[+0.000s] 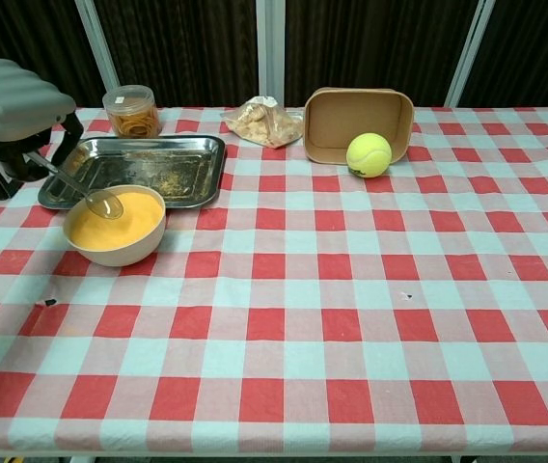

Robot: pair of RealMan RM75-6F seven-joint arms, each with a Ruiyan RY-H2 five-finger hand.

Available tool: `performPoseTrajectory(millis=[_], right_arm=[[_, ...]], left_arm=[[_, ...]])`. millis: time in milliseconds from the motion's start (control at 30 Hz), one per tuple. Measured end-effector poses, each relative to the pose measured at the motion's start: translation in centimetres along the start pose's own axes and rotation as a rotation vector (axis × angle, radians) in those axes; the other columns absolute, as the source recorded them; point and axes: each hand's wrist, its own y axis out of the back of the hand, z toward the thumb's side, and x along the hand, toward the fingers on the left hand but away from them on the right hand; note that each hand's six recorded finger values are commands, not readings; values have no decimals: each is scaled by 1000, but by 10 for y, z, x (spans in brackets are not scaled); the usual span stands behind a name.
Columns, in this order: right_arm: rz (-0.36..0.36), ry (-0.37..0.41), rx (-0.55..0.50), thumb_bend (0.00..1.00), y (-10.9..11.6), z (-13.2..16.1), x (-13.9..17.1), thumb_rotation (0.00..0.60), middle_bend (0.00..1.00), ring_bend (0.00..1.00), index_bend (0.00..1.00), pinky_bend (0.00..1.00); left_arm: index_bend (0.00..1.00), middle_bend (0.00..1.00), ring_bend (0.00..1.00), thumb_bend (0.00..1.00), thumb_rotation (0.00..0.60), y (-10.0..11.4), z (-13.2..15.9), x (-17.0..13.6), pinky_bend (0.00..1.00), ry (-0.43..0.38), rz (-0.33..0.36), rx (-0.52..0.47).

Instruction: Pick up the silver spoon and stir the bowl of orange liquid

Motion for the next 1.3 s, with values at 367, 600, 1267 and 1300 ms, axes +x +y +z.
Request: performPoseTrajectory(millis=[367, 600, 1267, 1300], right_arm=[[4, -7, 0, 270, -1, -1, 0, 600, 54, 0, 0, 0], [7, -9, 0, 270, -2, -1, 0, 600, 54, 0, 0, 0], [7, -17, -3, 269, -2, -4, 1, 600, 54, 0, 0, 0], [6, -17, -3, 270, -2, -4, 2, 600, 54, 0, 0, 0]], left_arm=[[644, 979, 965, 411, 600, 8, 28, -8, 972, 57, 70, 272], [655, 984, 970, 411, 600, 0, 46, -7, 977, 70, 110, 391], [663, 989, 973, 412, 600, -12, 77, -15, 983, 19, 99, 358], [663, 990, 973, 412, 600, -12, 76, -15, 983, 13, 88, 329]])
